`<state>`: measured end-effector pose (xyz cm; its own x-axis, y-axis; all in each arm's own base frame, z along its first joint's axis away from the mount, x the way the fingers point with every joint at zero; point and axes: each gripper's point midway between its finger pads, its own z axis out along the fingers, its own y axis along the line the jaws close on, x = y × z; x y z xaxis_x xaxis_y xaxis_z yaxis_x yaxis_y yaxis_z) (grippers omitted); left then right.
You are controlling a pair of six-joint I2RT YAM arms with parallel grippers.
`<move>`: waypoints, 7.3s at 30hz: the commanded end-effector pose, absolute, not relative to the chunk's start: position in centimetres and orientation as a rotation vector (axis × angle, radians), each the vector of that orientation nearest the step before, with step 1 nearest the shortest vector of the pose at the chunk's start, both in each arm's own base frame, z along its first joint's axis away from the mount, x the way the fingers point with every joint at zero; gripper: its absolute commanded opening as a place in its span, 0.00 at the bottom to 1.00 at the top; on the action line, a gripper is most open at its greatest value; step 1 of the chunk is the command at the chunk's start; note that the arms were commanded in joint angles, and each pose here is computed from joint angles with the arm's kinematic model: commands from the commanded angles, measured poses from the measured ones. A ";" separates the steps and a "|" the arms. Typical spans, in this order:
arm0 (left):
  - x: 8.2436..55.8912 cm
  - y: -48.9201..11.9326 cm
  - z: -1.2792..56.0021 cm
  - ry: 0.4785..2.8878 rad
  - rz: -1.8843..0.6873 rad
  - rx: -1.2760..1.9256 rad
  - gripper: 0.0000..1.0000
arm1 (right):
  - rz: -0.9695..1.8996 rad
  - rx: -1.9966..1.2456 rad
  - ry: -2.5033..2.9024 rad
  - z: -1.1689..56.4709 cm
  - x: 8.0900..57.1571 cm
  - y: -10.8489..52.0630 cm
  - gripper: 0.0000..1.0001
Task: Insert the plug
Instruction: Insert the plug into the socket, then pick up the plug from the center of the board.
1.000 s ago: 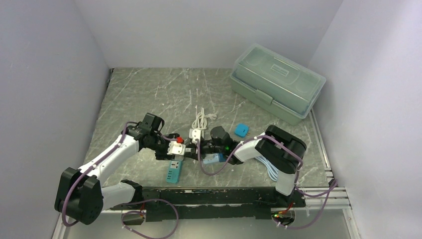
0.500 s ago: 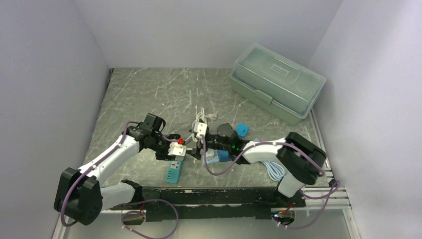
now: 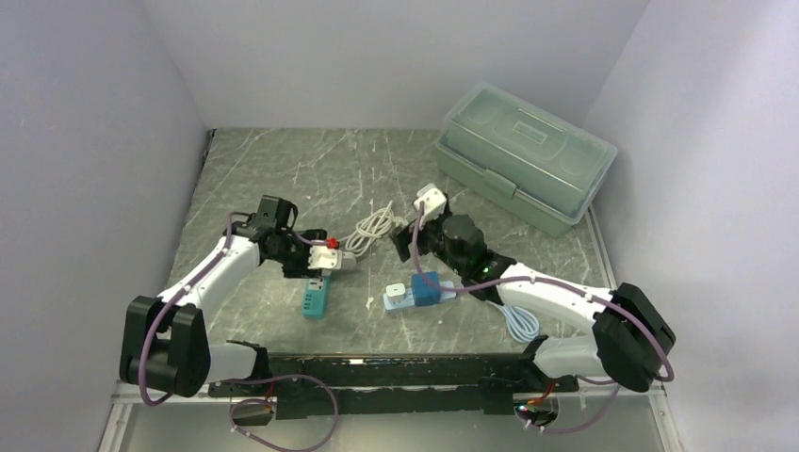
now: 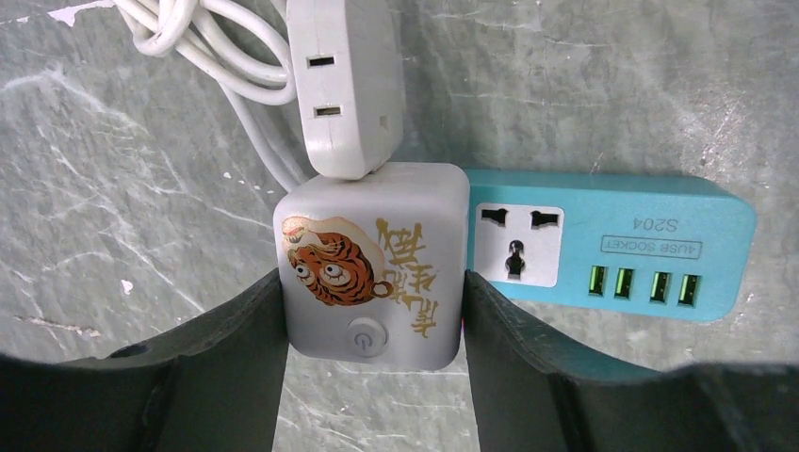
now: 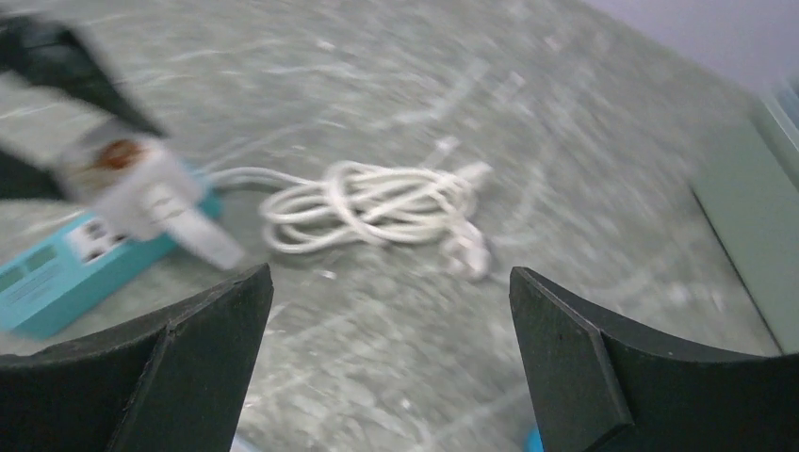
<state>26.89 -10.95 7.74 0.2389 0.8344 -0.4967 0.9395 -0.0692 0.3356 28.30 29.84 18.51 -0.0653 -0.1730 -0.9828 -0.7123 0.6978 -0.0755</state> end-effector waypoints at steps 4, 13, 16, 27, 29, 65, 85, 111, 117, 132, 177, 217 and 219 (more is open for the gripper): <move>26.4 -8.9 6.8 1.707 -0.118 1.987 0.89 | 0.142 -0.225 2.059 14.2 34.0 21.0 1.00; 27.2 -9.6 11.4 1.877 -0.181 1.715 1.00 | -0.186 -0.021 2.314 7.9 33.9 16.3 1.00; 27.8 -9.8 13.5 1.912 -0.183 1.628 1.00 | -0.189 0.007 2.319 6.9 33.7 16.1 1.00; 31.3 -9.1 21.7 1.977 -0.109 1.283 1.00 | -0.192 0.071 2.372 3.6 34.5 15.4 0.93; 31.9 -8.4 22.8 1.981 -0.073 1.225 1.00 | -0.197 0.074 2.378 3.3 34.6 15.4 0.91; 26.6 -12.5 30.8 1.593 -0.312 1.264 1.00 | 0.303 -0.071 2.145 14.4 35.0 20.8 0.46; 25.2 -13.2 29.3 1.417 -0.287 1.458 1.00 | 0.010 0.083 2.397 7.5 34.4 17.1 0.87; 24.8 -12.9 27.6 1.439 -0.277 1.483 0.99 | 0.136 0.336 2.470 1.9 32.0 18.0 0.93; 24.8 -12.8 27.4 1.439 -0.276 1.490 0.98 | 0.113 0.340 2.483 1.1 31.9 17.9 0.81; 24.3 -13.7 27.4 1.384 -0.328 1.519 1.00 | 0.169 0.077 2.380 5.6 33.1 18.6 0.39; 15.4 -18.1 29.7 0.021 0.050 1.896 0.56 | 1.524 -1.221 1.789 29.7 17.1 42.4 0.37; 15.5 -17.3 30.1 1.261 -0.816 1.526 0.00 | 0.965 -1.311 1.461 31.6 17.1 41.4 0.84; 15.2 -17.3 30.2 1.267 -0.832 1.523 0.00 | 0.971 -1.303 1.470 31.6 17.1 41.8 0.76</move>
